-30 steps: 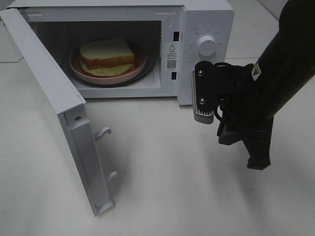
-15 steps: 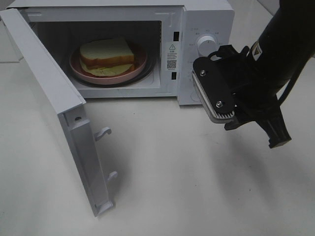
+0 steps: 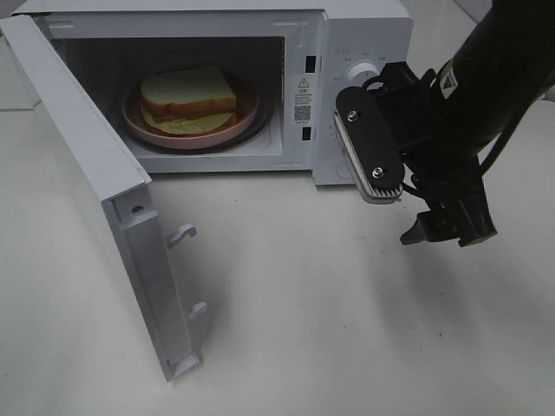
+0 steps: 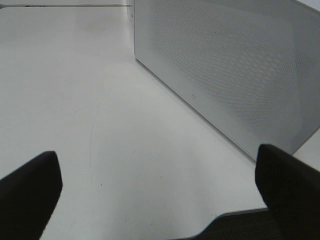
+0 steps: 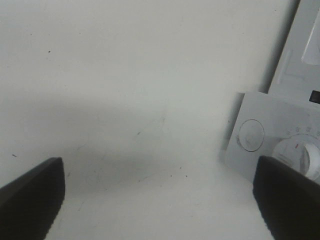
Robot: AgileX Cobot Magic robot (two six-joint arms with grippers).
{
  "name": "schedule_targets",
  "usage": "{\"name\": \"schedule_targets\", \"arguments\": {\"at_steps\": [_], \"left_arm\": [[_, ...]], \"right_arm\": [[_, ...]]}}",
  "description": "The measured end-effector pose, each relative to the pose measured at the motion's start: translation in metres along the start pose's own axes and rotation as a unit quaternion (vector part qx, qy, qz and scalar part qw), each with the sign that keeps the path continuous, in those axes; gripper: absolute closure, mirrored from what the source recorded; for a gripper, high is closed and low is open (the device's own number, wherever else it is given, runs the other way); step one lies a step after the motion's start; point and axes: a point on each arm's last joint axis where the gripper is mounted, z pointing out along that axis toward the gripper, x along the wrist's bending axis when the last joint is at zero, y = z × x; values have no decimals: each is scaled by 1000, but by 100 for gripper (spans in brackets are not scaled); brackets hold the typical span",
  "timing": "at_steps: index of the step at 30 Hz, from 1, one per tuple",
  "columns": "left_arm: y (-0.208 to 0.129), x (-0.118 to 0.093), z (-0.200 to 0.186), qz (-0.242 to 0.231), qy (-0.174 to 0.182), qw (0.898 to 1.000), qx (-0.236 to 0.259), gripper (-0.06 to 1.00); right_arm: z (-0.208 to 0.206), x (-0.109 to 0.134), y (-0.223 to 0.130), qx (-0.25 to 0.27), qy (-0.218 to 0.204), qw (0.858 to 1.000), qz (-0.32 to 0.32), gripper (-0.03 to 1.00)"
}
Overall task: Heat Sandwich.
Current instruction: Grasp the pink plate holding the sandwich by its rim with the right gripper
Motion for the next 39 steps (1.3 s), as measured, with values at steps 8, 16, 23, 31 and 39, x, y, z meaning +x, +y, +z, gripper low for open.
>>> {"name": "schedule_targets", "arguments": {"at_steps": [8, 16, 23, 31, 39], "left_arm": [[0, 0, 0, 0, 0, 1000, 0, -3], [0, 0, 0, 0, 0, 1000, 0, -3], [0, 0, 0, 0, 0, 1000, 0, -3], [0, 0, 0, 0, 0, 1000, 0, -3], [0, 0, 0, 0, 0, 1000, 0, -3]], "right_arm": [[3, -10, 3, -6, -22, 1000, -7, 2], [11, -33, 10, -9, -34, 999, -18, 4], [22, -54, 29, -22, -53, 998, -33, 5], [36, -76, 48, -35, -76, 995, -61, 6], [52, -92, 55, -38, -87, 993, -70, 8]]}}
